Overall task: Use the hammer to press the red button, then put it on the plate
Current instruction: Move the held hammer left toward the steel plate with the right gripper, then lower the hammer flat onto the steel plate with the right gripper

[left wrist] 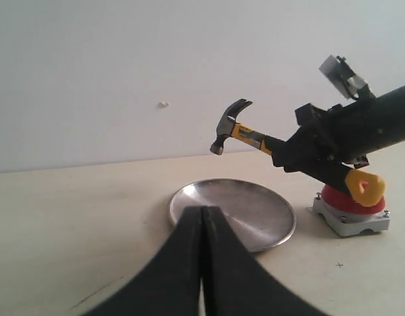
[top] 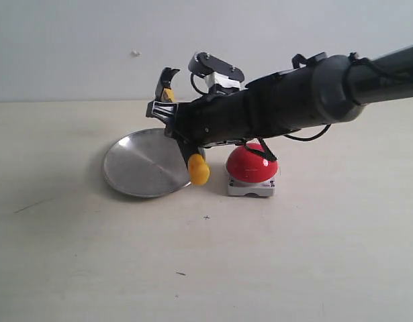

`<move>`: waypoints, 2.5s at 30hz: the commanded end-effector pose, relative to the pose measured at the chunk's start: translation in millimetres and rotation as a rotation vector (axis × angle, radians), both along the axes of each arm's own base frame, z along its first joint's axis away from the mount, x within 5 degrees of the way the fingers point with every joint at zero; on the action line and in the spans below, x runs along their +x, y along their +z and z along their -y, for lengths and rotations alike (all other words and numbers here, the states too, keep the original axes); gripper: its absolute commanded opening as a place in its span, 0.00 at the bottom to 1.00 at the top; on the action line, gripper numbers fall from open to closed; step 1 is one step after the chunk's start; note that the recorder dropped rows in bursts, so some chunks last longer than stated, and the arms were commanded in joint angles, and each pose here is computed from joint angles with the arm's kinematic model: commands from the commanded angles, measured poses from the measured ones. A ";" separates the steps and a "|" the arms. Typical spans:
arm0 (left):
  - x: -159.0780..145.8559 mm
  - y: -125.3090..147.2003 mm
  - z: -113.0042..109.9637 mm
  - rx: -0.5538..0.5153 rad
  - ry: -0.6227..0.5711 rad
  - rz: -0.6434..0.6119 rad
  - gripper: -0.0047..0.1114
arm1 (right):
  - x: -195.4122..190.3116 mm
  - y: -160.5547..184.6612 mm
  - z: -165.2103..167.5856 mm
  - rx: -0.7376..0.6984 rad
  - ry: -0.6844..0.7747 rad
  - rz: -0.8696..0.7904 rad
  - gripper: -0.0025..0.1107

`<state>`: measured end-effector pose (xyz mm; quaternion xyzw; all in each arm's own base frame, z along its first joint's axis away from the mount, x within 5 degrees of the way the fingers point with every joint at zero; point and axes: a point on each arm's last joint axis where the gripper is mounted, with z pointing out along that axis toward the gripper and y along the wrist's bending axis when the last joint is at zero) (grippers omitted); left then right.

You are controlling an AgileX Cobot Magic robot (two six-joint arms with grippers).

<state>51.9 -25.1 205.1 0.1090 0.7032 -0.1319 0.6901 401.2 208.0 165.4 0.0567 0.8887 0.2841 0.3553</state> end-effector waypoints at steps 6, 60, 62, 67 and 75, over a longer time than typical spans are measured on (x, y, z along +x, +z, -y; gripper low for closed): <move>-0.3 -0.8 -0.2 0.003 0.002 0.003 0.04 | -3.6 18.0 -33.4 -0.200 -0.119 0.173 0.02; -0.3 -0.8 -0.2 0.003 0.002 0.003 0.04 | 13.4 -67.9 -50.8 0.293 -0.098 0.104 0.02; -0.3 -0.8 -0.2 0.003 0.002 0.003 0.04 | 13.6 -70.3 -48.7 0.261 -0.098 0.092 0.02; -0.3 -0.8 -0.2 0.003 0.002 0.003 0.04 | 12.1 -74.6 -47.2 0.218 -0.098 0.059 0.03; -0.3 -0.8 -0.2 0.003 0.002 0.003 0.04 | 11.6 -76.3 -46.6 0.179 -0.082 0.061 0.33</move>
